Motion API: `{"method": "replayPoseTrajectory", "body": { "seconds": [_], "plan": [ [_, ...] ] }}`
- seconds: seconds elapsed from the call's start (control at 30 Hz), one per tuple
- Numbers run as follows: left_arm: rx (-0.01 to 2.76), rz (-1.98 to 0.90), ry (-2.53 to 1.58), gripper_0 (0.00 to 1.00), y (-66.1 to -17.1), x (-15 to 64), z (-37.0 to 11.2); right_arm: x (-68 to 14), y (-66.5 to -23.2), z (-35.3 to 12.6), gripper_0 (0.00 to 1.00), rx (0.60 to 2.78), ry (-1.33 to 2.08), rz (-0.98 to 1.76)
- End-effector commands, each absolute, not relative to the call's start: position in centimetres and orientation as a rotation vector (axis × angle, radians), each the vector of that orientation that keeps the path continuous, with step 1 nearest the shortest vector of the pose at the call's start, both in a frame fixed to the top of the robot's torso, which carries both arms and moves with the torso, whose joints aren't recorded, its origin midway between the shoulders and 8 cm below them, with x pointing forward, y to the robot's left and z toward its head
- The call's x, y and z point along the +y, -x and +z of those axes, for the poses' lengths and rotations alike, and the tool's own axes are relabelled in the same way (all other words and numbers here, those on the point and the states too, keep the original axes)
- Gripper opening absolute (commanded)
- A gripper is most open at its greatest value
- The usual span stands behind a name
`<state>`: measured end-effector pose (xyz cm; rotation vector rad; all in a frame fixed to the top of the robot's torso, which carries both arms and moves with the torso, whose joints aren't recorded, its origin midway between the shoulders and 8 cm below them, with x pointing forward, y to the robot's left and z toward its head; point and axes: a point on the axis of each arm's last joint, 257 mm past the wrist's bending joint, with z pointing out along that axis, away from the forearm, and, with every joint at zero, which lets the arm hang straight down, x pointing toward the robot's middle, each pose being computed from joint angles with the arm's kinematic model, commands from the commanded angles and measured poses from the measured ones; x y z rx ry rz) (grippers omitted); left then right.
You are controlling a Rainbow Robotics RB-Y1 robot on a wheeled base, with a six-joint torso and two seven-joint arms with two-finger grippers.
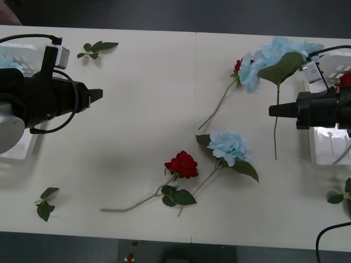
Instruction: Put the red flowers into the right box and the blue flowers into the left box
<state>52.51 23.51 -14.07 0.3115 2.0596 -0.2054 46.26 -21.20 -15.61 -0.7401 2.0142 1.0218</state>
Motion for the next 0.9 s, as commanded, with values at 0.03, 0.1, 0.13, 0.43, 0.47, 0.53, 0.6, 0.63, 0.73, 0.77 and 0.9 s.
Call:
{"method": "replayPoseTrajectory", "body": {
  "seconds": [0.03, 0.1, 0.13, 0.43, 0.47, 0.53, 0.6, 0.63, 0.73, 0.77, 0.9],
  "plan": [
    [2.006, -0.382, -0.331, 1.00, -50.9, 19.2, -10.6, -18.0, -46.2, -10.4, 0.00, 1.937, 0.730, 1.164],
    [1.995, -0.476, -0.354, 1.00, -49.8, 16.6, -9.7, -16.6, -45.9, -8.8, 0.00, 1.904, 0.726, 1.238],
    [1.985, -0.526, -0.372, 1.00, -49.0, 15.3, -9.1, -15.8, -45.7, -7.9, 0.00, 1.888, 0.722, 1.279],
    [1.920, -0.860, -0.494, 1.00, -42.3, 6.8, -4.7, -10.8, -45.4, -2.7, 0.00, 1.794, 0.677, 1.508],
    [1.915, -0.903, -0.507, 1.00, -41.6, 5.9, -4.4, -10.3, -45.5, -2.3, 0.00, 1.784, 0.679, 1.517],
    [1.916, -0.978, -0.526, 1.00, -40.3, 4.1, -4.1, -9.3, -45.7, -1.7, 0.00, 1.769, 0.680, 1.529],
    [1.919, -1.056, -0.549, 1.00, -39.0, 2.1, -3.9, -7.9, -45.9, -0.7, 0.00, 1.746, 0.680, 1.552],
    [1.919, -1.067, -0.554, 1.00, -38.8, 1.7, -3.9, -7.5, -45.9, -0.5, 0.00, 1.741, 0.679, 1.558],
    [1.914, -1.102, -0.558, 1.00, -38.5, 0.4, -3.6, -5.5, -46.0, 0.9, 0.00, 1.706, 0.673, 1.606],
    [1.912, -1.106, -0.560, 1.00, -38.5, 0.2, -3.6, -5.2, -46.0, 1.0, 0.00, 1.703, 0.670, 1.614],
    [1.918, -1.142, -0.547, 1.00, -39.6, -1.5, -3.6, -2.9, -45.7, 2.5, 0.00, 1.670, 0.671, 1.673]
  ]
}}
